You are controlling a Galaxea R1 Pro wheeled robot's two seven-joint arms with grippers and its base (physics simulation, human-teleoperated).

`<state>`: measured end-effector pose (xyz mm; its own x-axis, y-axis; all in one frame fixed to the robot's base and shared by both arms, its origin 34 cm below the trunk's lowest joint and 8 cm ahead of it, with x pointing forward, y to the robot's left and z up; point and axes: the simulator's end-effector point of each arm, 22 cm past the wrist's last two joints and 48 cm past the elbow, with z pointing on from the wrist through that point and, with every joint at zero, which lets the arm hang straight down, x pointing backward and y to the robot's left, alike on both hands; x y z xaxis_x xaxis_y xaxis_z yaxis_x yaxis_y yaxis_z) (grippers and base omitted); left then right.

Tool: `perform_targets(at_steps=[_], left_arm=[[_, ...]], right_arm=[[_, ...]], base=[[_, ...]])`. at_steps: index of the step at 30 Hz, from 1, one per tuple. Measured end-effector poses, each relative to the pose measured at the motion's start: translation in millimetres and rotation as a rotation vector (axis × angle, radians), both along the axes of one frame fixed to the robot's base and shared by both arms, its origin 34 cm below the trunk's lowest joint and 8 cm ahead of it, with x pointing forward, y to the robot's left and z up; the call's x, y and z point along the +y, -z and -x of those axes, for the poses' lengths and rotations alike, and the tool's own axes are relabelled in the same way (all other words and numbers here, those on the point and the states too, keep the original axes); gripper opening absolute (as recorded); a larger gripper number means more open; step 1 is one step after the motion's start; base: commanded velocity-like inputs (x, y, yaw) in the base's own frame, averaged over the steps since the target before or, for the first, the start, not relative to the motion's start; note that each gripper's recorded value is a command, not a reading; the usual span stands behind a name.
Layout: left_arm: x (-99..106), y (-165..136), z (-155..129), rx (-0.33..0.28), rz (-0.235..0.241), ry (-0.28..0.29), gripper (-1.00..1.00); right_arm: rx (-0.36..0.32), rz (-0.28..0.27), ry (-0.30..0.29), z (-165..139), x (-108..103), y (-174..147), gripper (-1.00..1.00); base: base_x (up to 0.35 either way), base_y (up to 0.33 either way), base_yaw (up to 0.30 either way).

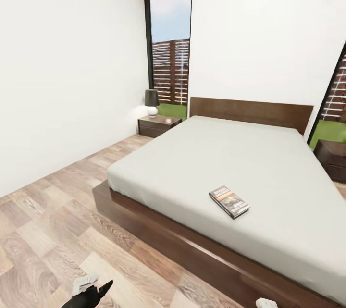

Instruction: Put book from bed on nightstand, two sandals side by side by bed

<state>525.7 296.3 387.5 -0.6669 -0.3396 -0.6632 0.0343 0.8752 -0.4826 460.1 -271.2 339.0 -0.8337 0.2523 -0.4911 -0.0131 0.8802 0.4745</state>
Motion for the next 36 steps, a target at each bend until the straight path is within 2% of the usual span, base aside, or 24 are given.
perform_targets(at_steps=[11, 29, 36], left_arm=[[0.0, -3.3, -1.8, -0.008, 0.000, 0.000, 1.00], [0.0, -8.7, -4.6, -0.021, 0.000, 0.000, 1.00], [0.0, -9.1, -4.7, -0.022, 0.000, 0.000, 1.00]], right_arm=[[-0.008, 0.000, 0.000, -2.2, 0.0, -2.8, 1.00], [-0.021, 0.000, 0.000, -5.6, 0.0, -7.4, 1.00], [-0.022, 0.000, 0.000, -6.0, 0.1, -7.7, 1.00]], base=[[0.016, 0.009, -0.259], [0.221, 0.165, -0.257], [0.015, 0.012, -0.061]])
